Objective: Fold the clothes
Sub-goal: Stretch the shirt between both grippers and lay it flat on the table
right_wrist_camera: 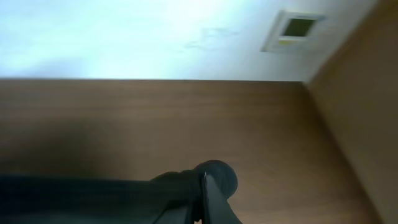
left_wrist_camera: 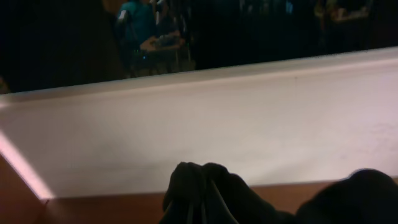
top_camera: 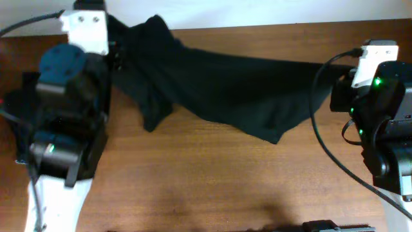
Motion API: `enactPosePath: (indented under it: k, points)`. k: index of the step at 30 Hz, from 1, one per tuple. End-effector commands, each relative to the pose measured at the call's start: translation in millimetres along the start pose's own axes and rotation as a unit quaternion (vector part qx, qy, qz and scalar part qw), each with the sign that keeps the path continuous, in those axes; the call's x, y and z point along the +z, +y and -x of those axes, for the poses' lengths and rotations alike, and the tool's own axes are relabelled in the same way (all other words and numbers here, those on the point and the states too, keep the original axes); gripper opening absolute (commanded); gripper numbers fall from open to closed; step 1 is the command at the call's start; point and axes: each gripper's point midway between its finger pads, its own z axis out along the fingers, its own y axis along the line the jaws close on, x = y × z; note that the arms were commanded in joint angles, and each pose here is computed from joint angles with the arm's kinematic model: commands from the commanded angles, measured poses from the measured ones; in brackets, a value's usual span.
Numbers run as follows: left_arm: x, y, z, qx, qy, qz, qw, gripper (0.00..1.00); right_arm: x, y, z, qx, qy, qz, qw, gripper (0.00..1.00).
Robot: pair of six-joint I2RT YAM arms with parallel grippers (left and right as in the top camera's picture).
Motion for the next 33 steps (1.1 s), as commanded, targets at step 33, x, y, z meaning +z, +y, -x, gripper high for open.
enactPosePath:
  k: [33]
  points:
    - [127.5,-29.1,-0.9,0.007,-0.013,-0.109,0.994,0.0,118.0,3.5,88.7,-0.007,-0.012,-0.015,1.0,0.04]
